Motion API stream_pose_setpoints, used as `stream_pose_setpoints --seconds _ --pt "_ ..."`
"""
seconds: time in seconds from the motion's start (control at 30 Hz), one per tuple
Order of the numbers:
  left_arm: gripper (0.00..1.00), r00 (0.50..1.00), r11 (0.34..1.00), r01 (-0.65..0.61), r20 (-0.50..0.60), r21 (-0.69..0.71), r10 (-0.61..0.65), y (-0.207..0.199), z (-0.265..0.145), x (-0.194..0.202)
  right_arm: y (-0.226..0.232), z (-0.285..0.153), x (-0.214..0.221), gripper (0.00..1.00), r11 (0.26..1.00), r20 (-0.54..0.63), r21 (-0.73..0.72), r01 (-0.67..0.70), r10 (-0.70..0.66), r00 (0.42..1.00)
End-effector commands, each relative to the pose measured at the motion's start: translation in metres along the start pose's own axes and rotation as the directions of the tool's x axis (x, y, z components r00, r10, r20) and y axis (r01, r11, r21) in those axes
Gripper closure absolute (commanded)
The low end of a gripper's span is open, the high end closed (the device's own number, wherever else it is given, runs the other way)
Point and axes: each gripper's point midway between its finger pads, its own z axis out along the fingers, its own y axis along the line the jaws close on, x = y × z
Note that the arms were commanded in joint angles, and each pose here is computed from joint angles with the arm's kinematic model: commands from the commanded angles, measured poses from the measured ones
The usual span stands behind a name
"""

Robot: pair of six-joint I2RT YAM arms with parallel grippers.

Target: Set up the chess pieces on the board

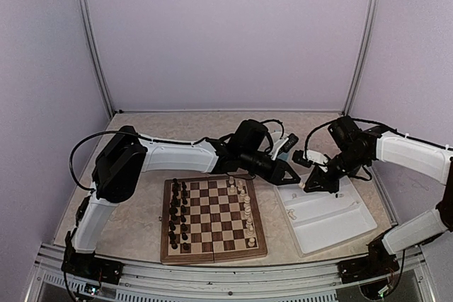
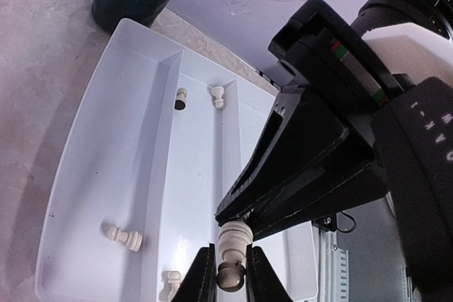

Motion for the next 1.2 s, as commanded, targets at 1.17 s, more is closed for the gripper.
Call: stream_pose_setpoints --seconds 1.17 --pt "0.93 0.949 0.636 -0.156 -0.293 -0.756 -0.116 0.044 -0.197 0.071 -0.020 0.032 0.035 0.98 0.995 -0.020 0.096 -0.034 0.036 0.999"
